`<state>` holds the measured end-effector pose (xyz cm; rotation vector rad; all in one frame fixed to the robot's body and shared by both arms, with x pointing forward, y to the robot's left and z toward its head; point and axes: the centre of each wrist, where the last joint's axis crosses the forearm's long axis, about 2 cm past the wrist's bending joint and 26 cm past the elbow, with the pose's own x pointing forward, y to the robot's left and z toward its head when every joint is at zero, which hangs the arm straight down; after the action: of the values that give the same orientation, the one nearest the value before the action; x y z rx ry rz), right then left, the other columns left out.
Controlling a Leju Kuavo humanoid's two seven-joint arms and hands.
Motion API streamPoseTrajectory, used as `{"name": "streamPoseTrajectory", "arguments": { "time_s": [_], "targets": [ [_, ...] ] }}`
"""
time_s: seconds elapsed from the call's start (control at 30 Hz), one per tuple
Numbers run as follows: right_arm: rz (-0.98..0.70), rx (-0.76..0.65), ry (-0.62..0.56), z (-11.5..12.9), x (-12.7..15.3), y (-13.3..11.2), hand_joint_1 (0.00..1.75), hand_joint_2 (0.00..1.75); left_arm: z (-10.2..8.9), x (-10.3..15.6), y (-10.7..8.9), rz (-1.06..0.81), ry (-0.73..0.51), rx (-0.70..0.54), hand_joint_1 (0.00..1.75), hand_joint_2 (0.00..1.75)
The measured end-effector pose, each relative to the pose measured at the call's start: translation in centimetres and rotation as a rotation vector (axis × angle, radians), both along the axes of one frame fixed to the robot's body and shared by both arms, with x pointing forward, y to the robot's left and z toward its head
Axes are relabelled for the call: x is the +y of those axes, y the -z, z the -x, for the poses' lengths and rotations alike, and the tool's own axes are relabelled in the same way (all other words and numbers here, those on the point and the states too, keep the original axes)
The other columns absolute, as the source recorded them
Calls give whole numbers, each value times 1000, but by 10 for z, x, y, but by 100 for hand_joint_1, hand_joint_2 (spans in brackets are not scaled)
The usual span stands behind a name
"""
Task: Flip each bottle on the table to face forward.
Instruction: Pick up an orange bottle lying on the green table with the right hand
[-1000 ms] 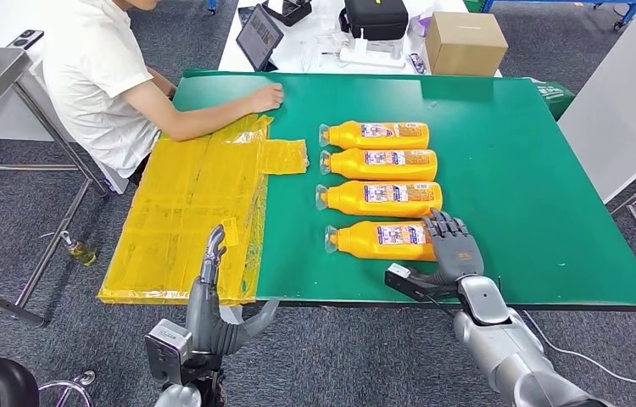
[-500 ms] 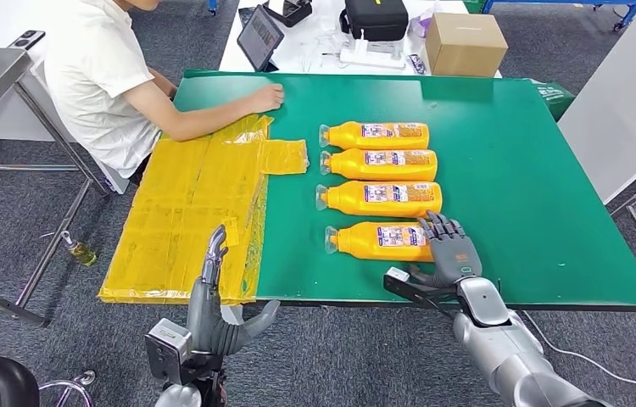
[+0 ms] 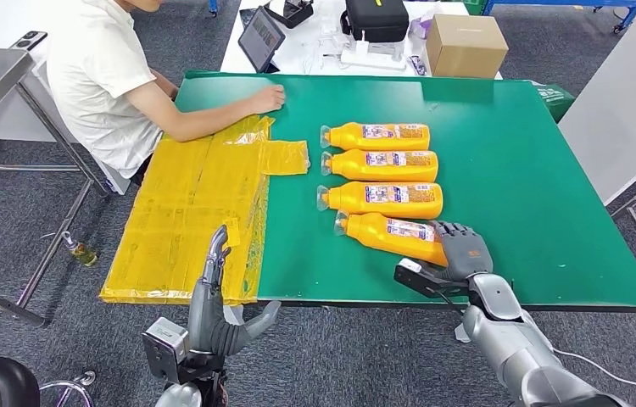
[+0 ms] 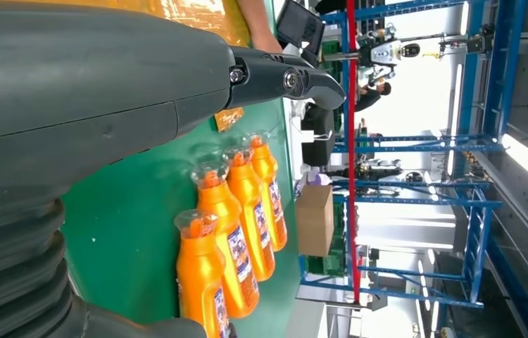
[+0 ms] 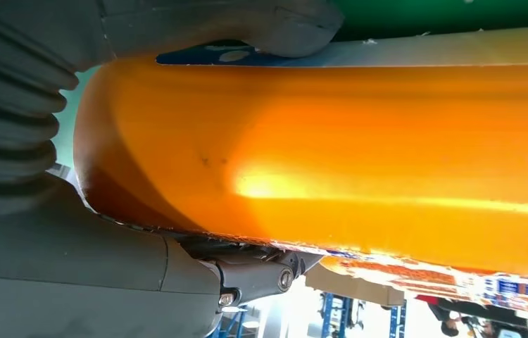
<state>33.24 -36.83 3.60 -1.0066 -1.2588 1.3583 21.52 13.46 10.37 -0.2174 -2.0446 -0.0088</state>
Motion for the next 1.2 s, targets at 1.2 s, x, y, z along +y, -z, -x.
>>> {"name": "streamPoseTrajectory", "arguments": {
  "time_s": [1.2],
  "targets": [
    [-856, -84, -461, 65, 148, 3, 175, 175, -5, -5, -4, 208, 130, 157, 0, 175]
  ]
}}
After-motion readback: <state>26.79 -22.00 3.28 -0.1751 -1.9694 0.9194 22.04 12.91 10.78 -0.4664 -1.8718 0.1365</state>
